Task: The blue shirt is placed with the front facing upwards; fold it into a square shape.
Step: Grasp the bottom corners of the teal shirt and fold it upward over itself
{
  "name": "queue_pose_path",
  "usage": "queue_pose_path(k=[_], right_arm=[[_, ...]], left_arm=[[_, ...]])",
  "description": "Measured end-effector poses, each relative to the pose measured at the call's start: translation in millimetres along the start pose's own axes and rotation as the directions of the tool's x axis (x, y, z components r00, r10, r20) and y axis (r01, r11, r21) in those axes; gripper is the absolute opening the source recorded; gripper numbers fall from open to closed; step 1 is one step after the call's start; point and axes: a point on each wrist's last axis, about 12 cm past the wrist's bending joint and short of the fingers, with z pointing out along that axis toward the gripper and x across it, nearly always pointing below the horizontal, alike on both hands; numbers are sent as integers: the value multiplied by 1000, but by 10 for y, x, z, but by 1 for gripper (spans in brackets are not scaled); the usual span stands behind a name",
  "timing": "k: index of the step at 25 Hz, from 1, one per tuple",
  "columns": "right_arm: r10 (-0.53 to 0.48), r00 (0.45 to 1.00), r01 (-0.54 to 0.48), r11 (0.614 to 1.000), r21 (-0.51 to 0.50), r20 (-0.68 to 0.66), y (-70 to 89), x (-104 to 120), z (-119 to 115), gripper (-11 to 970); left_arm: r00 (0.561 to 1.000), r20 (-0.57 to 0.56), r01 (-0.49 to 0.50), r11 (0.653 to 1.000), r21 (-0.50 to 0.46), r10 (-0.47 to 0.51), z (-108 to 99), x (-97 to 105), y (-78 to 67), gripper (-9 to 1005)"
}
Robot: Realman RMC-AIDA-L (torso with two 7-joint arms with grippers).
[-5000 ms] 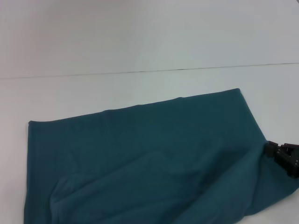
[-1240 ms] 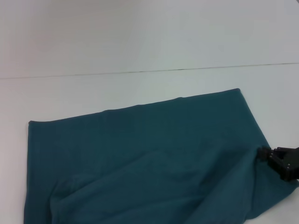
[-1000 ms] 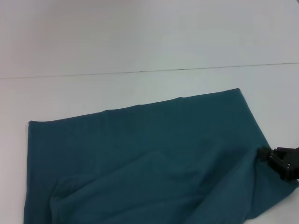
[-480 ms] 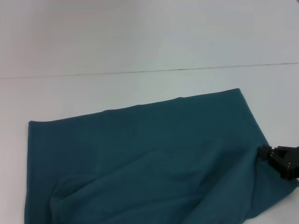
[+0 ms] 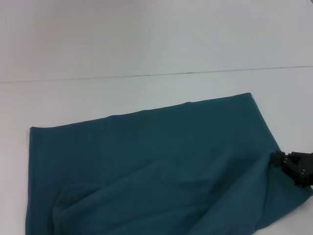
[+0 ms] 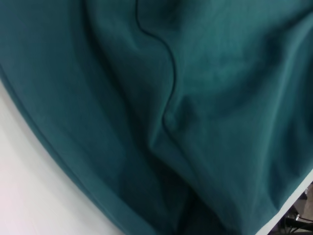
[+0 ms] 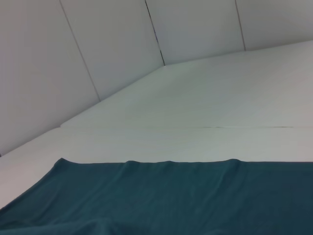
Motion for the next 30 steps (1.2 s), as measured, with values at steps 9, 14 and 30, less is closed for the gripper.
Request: queue_pose_path(k=[9,14,30], right_arm=[[-2,1000,2,1000,0,6,-5,-19,12,37],[-6,1000,6,1000,-3,8,-7,-38,30,37],[-14,1000,14,1000,-1,10,-24,-73,56,38]], left_arm=[[999,-34,-14,1000,1,14,40,-26,-38,915],[999,-52,-10,1000,19,11,68,-28,-40,757],[997,-75,-22,1000,-3,22,86,-89,-47,479]])
